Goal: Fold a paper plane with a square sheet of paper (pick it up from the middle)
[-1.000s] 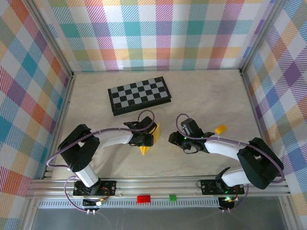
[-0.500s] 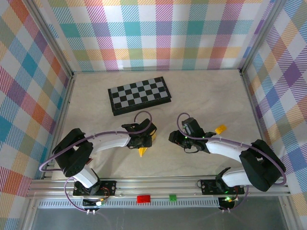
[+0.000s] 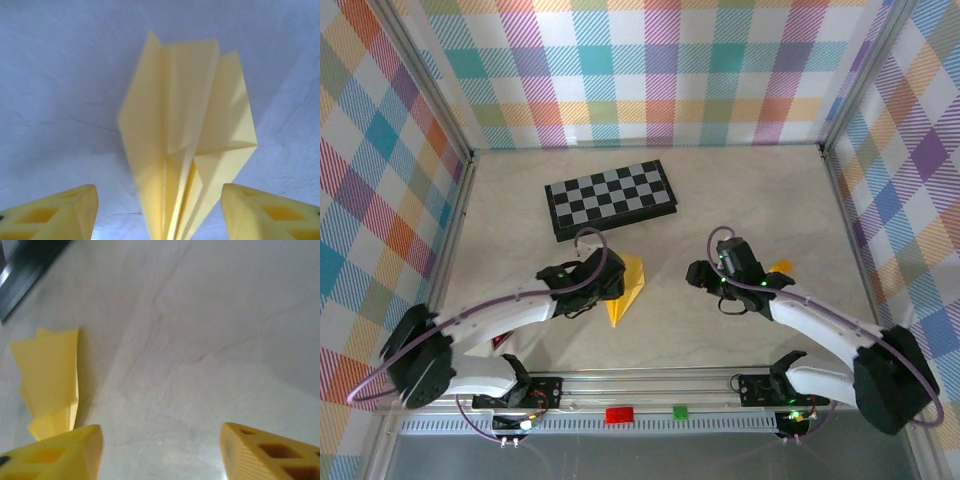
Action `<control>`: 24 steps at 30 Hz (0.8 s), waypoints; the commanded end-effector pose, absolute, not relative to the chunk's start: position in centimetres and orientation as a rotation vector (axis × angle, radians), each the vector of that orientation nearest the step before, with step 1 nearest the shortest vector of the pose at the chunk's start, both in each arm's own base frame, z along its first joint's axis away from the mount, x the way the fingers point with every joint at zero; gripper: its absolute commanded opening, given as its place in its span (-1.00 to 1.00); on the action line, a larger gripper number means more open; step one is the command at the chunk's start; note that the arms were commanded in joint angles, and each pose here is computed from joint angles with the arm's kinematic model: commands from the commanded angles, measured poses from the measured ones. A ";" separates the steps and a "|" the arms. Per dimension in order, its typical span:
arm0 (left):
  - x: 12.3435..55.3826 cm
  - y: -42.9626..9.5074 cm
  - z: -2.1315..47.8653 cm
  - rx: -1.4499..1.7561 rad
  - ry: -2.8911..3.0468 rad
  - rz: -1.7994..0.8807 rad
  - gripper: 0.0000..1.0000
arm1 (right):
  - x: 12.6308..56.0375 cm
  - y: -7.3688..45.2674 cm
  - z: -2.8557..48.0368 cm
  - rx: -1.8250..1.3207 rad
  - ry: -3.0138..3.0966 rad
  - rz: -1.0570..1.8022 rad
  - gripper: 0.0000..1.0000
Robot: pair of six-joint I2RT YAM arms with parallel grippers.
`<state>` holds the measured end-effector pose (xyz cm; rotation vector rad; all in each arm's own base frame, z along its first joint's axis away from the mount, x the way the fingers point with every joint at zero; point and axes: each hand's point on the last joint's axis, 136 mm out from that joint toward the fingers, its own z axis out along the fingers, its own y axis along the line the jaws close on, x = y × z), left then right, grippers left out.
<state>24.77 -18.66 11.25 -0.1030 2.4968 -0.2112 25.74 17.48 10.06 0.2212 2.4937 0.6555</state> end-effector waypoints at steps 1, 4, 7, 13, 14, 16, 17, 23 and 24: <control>26.3 -13.9 13.4 -0.132 2.342 -0.066 0.48 | 27.5 11.3 13.5 0.184 2.347 0.266 0.44; 28.0 -10.4 14.5 -0.195 2.229 -0.048 0.66 | 29.4 7.3 15.9 0.164 2.182 0.090 0.56; 29.9 -6.4 16.3 -0.272 2.132 0.044 0.77 | 30.7 3.4 15.6 0.210 2.120 -0.016 0.57; 33.7 0.5 15.1 -0.514 2.057 0.064 0.84 | 34.4 -0.1 11.7 0.154 2.044 -0.152 0.58; 34.4 0.8 15.2 -0.464 2.026 0.107 0.85 | 35.1 0.1 10.6 0.139 2.092 -0.111 0.58; 35.4 1.4 15.1 -0.414 1.970 0.181 0.87 | 36.9 0.7 9.3 0.103 2.151 -0.059 0.59; 35.6 1.7 15.1 -0.398 1.953 0.209 0.88 | 37.5 1.3 9.1 0.072 2.160 -0.033 0.59; 37.2 1.2 14.3 -0.265 1.830 0.227 0.89 | 39.9 3.0 10.4 -0.103 1.965 0.038 0.61; 37.4 1.2 13.7 -0.259 1.844 0.239 0.90 | 39.8 2.7 9.9 -0.085 1.939 0.057 0.61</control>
